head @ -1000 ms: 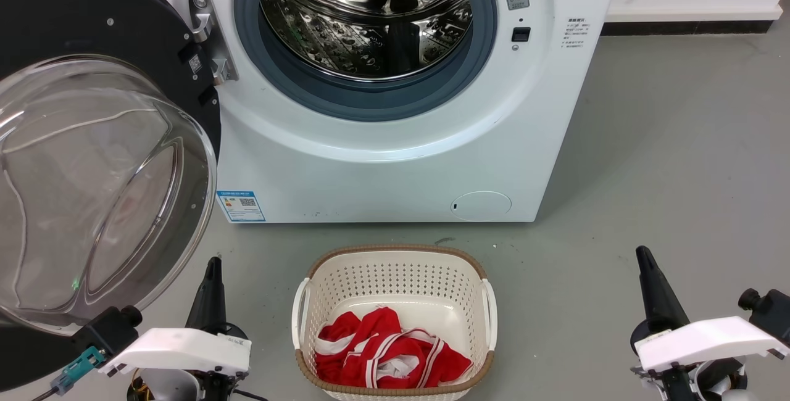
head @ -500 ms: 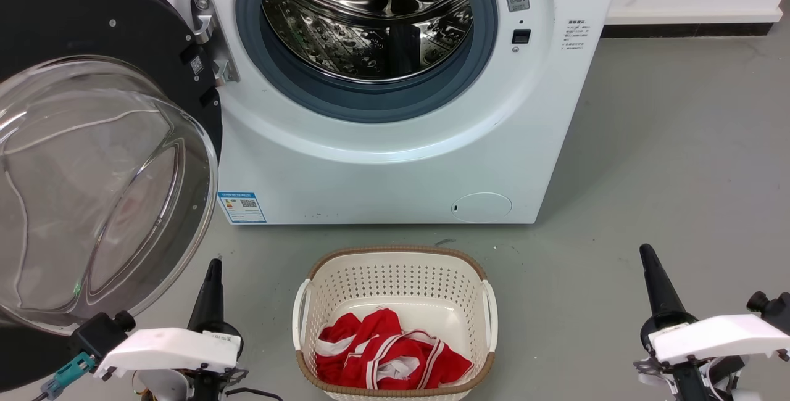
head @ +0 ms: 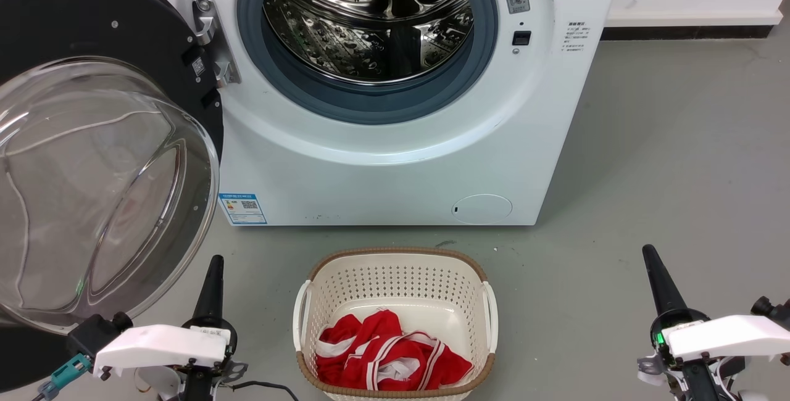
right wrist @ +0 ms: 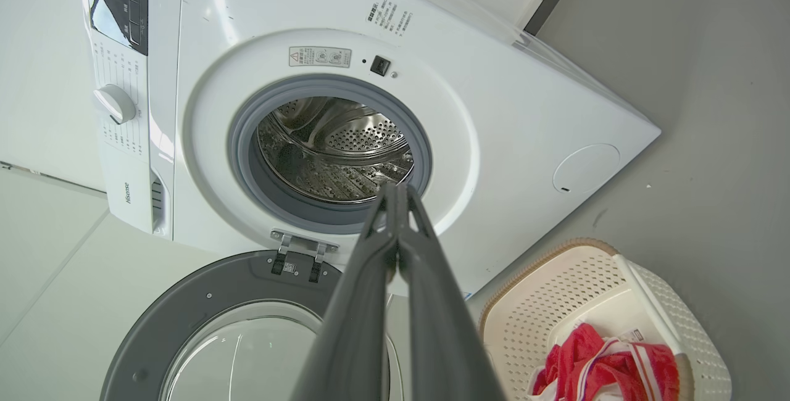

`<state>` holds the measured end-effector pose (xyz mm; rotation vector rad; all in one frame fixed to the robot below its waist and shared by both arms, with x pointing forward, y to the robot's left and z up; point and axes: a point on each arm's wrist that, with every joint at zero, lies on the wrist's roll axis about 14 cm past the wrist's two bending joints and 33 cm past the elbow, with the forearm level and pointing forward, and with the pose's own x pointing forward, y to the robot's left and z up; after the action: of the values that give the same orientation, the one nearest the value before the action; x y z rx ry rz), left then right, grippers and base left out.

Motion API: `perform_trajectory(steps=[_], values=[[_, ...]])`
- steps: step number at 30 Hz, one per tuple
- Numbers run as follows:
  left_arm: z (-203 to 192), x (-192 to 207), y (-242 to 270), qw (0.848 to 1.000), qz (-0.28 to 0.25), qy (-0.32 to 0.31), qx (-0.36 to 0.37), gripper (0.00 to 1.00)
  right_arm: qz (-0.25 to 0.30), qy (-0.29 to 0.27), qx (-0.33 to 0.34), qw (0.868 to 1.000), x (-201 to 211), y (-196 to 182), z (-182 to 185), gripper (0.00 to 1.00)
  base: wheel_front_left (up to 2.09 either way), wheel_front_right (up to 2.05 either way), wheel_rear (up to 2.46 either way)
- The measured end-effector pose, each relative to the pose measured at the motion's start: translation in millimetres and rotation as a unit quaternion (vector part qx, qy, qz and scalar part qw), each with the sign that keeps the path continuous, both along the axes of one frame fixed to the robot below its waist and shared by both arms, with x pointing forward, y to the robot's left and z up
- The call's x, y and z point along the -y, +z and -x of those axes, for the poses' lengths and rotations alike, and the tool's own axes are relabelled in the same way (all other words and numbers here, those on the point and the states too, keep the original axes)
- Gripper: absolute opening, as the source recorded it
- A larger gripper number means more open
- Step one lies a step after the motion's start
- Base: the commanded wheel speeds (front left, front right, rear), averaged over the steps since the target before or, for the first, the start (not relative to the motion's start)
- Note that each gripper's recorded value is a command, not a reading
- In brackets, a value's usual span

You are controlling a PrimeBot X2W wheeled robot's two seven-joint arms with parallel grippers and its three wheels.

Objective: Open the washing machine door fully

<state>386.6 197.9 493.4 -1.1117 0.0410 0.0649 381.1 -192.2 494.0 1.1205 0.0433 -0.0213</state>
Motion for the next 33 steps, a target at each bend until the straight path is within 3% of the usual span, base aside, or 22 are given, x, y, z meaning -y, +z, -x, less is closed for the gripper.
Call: perform_trajectory(steps=[33], values=[[0.2, -1.4, 4.1, 0.987, 0.158, -0.004, 0.014, 0.00, -0.154, -0.007, 0.008, 0.988, 5.5, 5.7, -4.1, 0.00, 0.00, 0.00, 0.00]])
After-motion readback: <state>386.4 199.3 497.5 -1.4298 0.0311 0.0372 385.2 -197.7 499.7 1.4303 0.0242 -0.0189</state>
